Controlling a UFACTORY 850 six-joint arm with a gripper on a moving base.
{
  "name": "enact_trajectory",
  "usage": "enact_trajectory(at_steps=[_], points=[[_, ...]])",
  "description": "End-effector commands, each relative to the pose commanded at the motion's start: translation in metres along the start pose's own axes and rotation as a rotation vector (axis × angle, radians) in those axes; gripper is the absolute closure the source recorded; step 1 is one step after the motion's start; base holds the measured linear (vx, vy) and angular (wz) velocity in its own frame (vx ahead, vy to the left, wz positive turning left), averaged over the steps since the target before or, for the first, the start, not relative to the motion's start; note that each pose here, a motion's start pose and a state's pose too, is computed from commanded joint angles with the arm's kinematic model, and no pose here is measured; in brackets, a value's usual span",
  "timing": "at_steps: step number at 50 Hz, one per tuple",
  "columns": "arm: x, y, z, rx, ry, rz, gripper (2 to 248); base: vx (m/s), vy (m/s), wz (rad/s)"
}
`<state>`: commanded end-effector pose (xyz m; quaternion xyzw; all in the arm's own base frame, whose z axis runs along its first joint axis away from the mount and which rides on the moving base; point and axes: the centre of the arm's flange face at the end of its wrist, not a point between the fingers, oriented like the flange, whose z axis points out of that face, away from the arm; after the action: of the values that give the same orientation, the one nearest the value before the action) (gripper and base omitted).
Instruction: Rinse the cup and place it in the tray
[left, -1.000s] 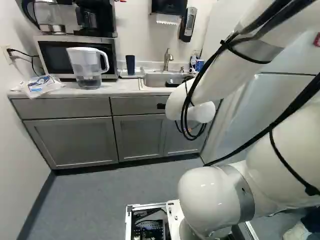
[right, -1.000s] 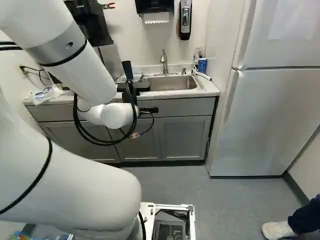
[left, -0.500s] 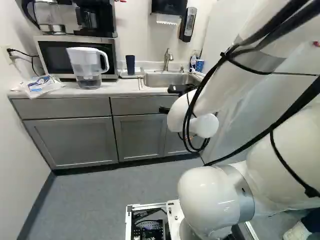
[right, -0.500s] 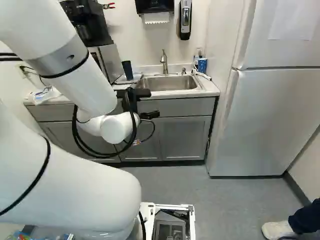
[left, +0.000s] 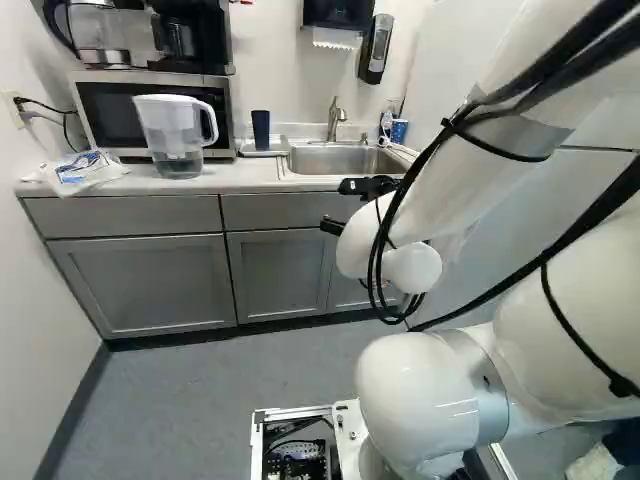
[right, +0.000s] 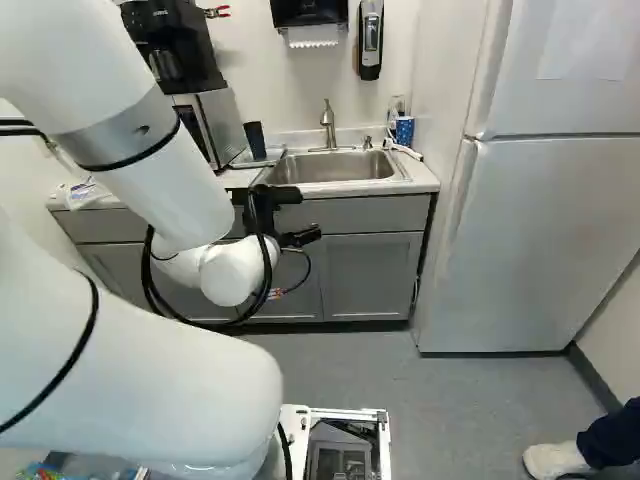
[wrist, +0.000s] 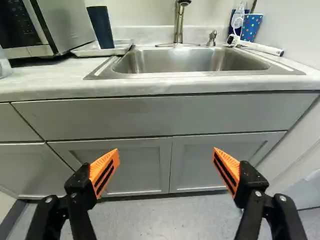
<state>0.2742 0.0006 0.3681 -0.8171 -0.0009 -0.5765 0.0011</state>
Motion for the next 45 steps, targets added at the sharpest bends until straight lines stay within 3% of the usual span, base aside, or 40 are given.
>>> enact_trajectory(at_steps=[45], points=[[-0.0037, 0.0006, -0.0028, -0.003, 0.01, 0.0, 3, 0.0, 0.0, 0.0]])
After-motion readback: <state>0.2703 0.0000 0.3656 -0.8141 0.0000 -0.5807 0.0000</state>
